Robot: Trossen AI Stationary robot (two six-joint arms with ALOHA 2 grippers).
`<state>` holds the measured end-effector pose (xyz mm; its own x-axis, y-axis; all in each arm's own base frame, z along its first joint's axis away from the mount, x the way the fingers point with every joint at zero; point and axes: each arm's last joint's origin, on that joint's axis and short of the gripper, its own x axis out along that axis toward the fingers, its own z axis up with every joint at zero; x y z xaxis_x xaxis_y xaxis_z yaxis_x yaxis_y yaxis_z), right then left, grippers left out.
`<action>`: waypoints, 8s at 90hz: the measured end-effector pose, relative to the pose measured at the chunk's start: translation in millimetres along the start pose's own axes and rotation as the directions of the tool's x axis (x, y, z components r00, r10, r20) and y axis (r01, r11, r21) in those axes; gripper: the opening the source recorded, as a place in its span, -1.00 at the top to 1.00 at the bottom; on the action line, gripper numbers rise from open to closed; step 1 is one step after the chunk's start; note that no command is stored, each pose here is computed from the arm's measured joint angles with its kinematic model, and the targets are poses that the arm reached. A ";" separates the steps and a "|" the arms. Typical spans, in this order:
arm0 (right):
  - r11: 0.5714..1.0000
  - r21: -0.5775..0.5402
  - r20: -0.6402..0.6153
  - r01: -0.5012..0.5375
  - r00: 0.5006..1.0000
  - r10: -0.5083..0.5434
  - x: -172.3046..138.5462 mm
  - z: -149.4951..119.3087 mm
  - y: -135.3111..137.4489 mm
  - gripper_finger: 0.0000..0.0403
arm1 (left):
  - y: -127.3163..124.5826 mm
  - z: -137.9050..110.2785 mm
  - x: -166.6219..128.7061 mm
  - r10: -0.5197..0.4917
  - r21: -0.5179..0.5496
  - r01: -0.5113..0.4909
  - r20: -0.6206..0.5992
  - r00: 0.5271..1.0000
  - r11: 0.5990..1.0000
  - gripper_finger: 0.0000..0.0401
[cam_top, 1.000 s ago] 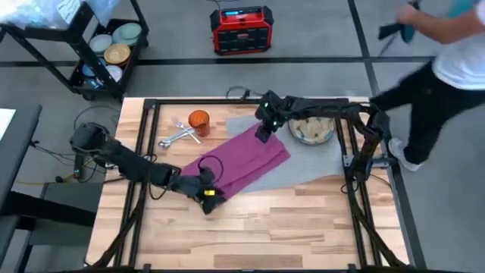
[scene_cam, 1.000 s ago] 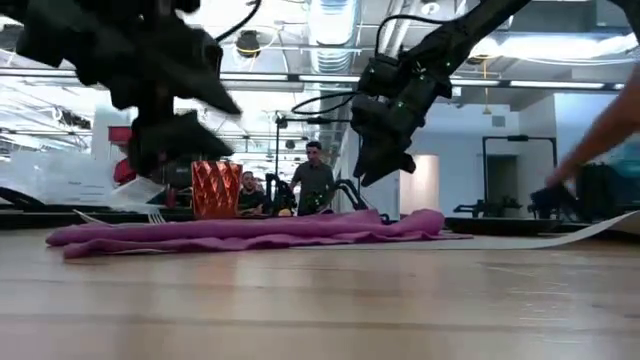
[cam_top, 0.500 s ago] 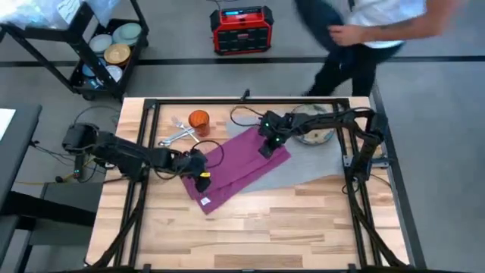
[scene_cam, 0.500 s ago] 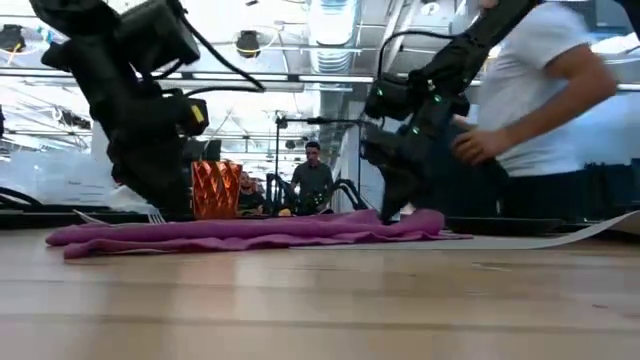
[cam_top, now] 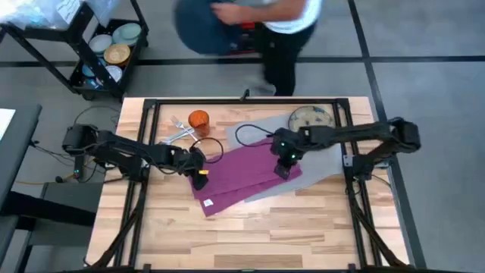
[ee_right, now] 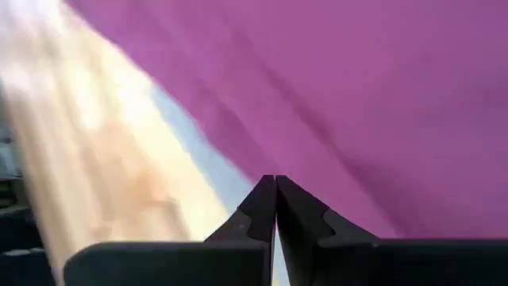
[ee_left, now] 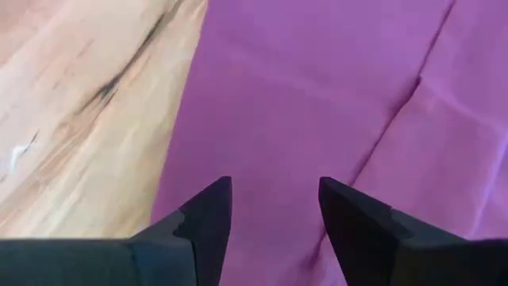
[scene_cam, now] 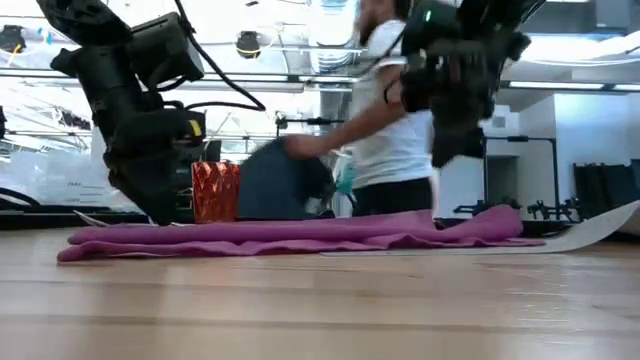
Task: Set table place
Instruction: Fold the purple napkin
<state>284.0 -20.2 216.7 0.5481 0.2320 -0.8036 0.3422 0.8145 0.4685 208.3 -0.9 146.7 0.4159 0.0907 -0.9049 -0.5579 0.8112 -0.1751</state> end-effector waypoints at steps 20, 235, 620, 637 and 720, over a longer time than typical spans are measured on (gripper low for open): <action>0.994 0.052 0.106 -0.100 0.990 0.094 48.1 18.6 7.5 1.00 | -0.8 -8.8 2.6 -0.133 0.038 0.138 -0.127 0.983 0.990 0.14; 0.984 -0.024 0.103 -0.178 0.978 0.180 120.2 60.5 49.9 1.00 | 9.1 5.1 29.7 -0.176 -0.039 0.172 -0.101 0.979 0.984 0.14; 0.997 -0.009 -0.060 -0.073 0.996 0.072 160.5 77.1 -2.0 1.00 | -103.1 -2.9 -33.2 -0.109 0.160 0.095 0.076 0.991 0.983 1.00; 0.997 -0.015 -0.041 -0.079 0.996 0.079 158.0 78.5 0.9 1.00 | -75.4 -23.0 -31.1 0.181 0.131 -0.173 -0.055 0.982 0.976 1.00; 0.955 -0.236 -0.008 0.179 0.982 -0.186 55.8 29.5 94.8 0.64 | -59.1 -52.4 4.3 -0.047 0.124 0.056 -0.072 0.996 0.991 0.91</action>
<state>369.6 54.2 227.1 0.4684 0.0809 -0.8798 0.2452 0.9448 0.2174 205.5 -78.8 132.8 0.3887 0.0106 -0.9213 -0.4406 0.8803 -0.1758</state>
